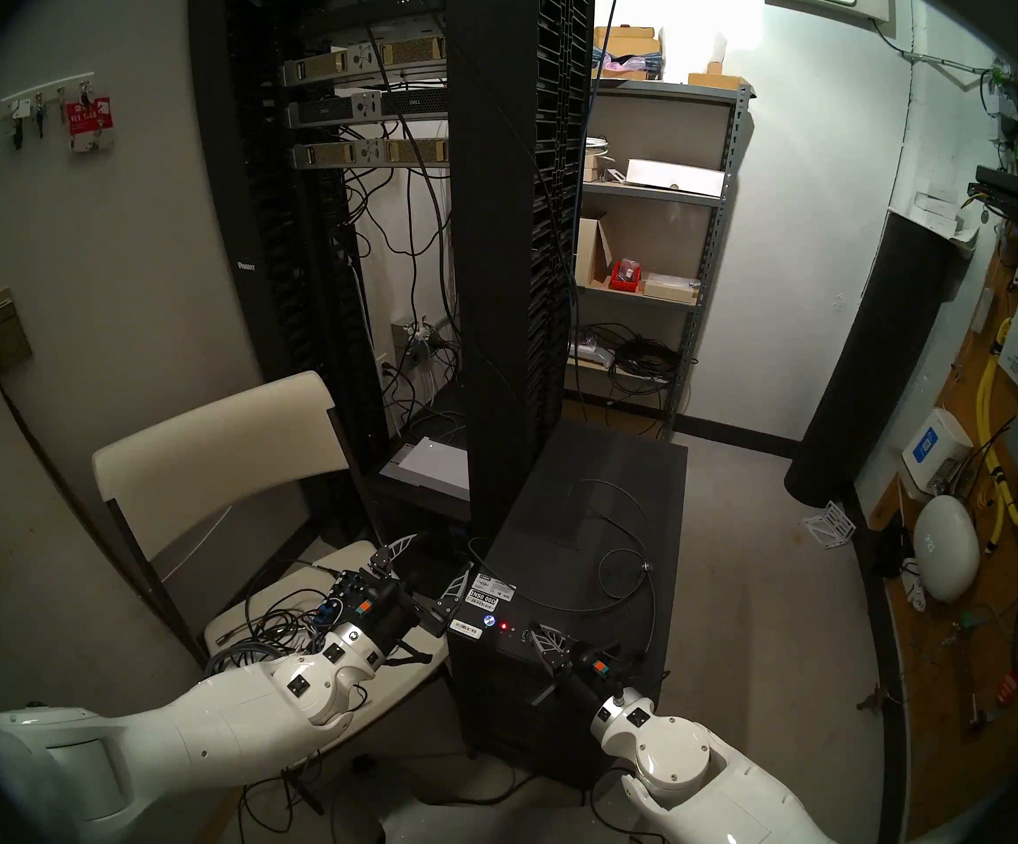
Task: Insert the cable into the workstation's USB slot
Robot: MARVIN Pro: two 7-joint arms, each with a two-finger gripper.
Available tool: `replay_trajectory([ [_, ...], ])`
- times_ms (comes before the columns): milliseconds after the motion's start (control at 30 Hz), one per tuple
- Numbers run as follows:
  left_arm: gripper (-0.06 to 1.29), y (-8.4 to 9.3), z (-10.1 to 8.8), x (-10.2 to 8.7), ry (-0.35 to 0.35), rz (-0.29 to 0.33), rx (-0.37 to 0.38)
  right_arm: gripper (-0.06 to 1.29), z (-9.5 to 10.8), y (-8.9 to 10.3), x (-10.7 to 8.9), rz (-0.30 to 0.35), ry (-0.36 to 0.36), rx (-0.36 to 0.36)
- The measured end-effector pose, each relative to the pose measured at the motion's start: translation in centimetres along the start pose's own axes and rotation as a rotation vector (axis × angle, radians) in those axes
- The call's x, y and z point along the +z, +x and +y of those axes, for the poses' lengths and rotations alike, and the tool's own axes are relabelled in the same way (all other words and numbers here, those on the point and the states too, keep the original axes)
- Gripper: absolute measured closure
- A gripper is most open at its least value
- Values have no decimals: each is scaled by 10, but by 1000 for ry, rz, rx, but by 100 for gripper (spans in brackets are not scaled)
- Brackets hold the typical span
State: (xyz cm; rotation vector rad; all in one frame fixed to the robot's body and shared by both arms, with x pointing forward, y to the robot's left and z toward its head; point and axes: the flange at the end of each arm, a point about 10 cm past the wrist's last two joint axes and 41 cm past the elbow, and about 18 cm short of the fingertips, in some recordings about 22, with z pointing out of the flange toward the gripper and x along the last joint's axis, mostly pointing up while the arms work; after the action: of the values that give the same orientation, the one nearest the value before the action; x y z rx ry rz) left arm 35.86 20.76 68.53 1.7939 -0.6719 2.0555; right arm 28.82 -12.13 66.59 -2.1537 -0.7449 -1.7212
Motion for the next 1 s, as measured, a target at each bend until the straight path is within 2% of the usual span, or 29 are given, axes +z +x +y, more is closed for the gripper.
replay_trajectory([
  [300,0,-5,-2,-1,1,-12,3,125,9,2,-2,-17,1,6],
  [467,0,-5,1,2,2,-6,-3,125,12,2,-4,-22,28,13],
  [1000,0,-5,1,4,11,-4,-10,125,5,0,1,-15,73,23],
])
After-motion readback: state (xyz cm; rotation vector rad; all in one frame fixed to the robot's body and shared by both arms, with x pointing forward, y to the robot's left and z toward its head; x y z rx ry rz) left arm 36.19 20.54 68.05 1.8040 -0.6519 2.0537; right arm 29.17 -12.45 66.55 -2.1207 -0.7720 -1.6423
